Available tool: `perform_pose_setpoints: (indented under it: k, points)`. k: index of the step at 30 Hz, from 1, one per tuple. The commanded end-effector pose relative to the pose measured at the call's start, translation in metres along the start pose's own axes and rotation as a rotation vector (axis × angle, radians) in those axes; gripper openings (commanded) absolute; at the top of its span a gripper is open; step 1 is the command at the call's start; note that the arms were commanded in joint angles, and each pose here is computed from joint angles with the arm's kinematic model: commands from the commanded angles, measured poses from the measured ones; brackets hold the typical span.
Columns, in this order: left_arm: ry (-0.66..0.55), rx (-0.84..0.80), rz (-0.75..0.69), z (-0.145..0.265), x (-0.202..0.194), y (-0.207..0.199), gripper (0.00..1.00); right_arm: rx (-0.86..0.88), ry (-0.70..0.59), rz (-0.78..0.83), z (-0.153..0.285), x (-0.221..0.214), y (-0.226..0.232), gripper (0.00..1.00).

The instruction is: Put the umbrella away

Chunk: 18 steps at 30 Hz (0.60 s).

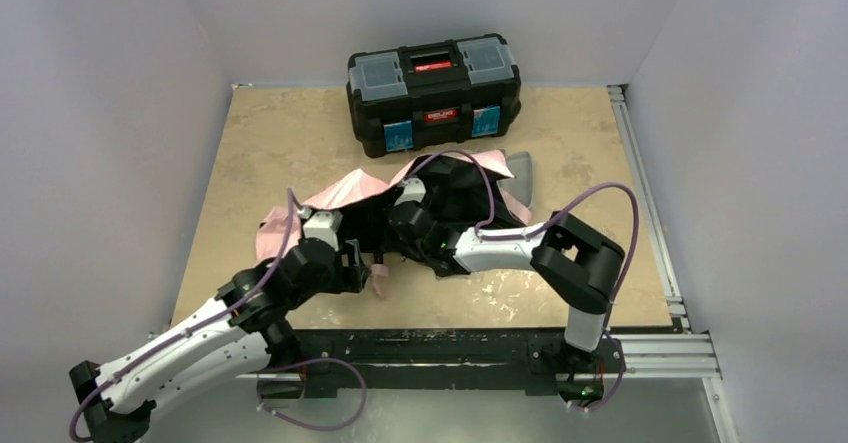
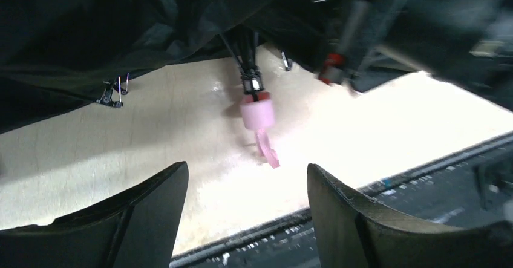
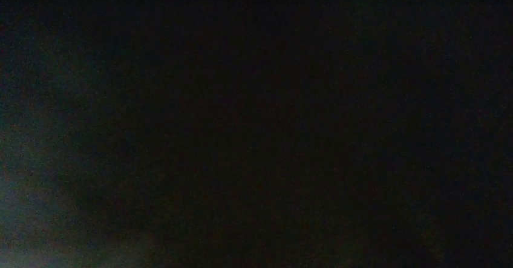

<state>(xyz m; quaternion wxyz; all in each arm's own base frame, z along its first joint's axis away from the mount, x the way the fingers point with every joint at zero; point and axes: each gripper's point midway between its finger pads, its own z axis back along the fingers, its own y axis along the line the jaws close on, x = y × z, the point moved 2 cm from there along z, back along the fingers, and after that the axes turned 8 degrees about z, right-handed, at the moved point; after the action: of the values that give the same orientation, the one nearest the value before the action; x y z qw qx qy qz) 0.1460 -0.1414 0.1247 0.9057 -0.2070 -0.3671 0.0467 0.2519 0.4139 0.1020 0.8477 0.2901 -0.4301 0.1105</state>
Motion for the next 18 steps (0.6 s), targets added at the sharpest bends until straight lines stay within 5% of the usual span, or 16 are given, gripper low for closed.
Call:
perform_pose_setpoints:
  k: [1, 4, 8, 11, 18]
  points:
    - [0.057, -0.017, 0.055, 0.046, 0.007, -0.007, 0.71, -0.008, -0.049, -0.004, -0.010, 0.010, 0.001, 0.00]
    - [0.058, -0.007, 0.079, 0.076, 0.018, -0.006, 0.71, -0.032, -0.014, 0.021, -0.013, -0.001, -0.006, 0.01]
    - [-0.013, -0.011, 0.137, 0.109, 0.050, -0.011, 0.72, -0.038, 0.014, 0.033, -0.003, -0.004, -0.010, 0.51]
    - [-0.054, -0.006, 0.161, 0.124, 0.072, -0.020, 0.73, -0.030, 0.011, 0.025, 0.018, 0.007, -0.009, 0.72]
    - [-0.116, 0.079, 0.170, 0.124, 0.107, -0.038, 0.81, -0.019, 0.043, 0.014, 0.076, 0.016, -0.017, 0.85]
